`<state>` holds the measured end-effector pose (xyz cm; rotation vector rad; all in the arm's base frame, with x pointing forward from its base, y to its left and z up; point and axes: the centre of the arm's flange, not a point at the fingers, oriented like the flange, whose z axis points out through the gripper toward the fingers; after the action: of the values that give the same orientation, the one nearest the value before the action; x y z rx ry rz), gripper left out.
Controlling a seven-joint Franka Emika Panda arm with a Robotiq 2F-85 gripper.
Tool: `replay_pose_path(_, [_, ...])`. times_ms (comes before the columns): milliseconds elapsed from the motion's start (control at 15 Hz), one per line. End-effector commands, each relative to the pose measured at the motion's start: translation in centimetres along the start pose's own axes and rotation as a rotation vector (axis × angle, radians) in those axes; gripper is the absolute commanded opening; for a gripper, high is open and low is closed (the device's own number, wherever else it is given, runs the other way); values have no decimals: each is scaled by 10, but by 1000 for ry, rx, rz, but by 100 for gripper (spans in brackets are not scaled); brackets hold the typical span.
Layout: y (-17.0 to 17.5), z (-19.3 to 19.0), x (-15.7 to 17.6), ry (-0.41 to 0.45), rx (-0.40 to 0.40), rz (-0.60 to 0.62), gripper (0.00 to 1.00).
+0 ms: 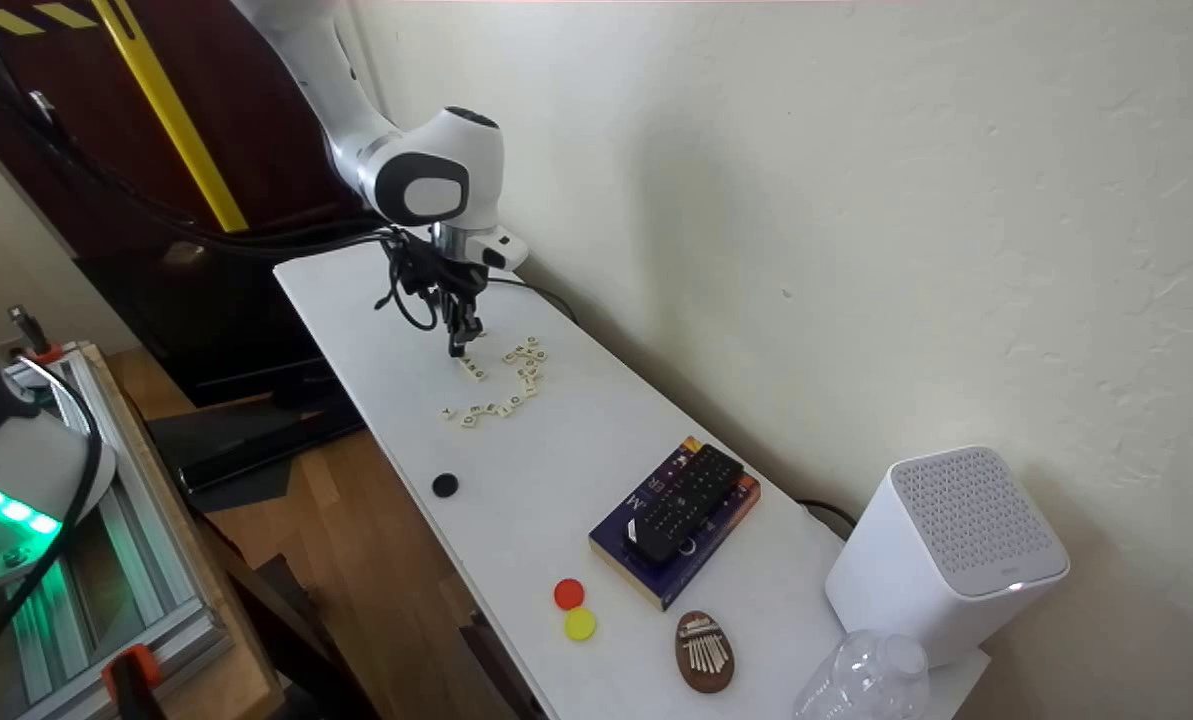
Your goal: Move the letter pieces on the table
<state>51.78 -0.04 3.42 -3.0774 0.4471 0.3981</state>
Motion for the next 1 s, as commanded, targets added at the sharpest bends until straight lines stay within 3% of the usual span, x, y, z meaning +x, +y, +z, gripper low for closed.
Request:
replay_pose_path(0, [6,-4,-7,34,26,28,0])
replay_pose_path(400, [7,-28,-9,93,43,32,0])
replay_pose_path(933, [19,-31,-27,67,0,40,0])
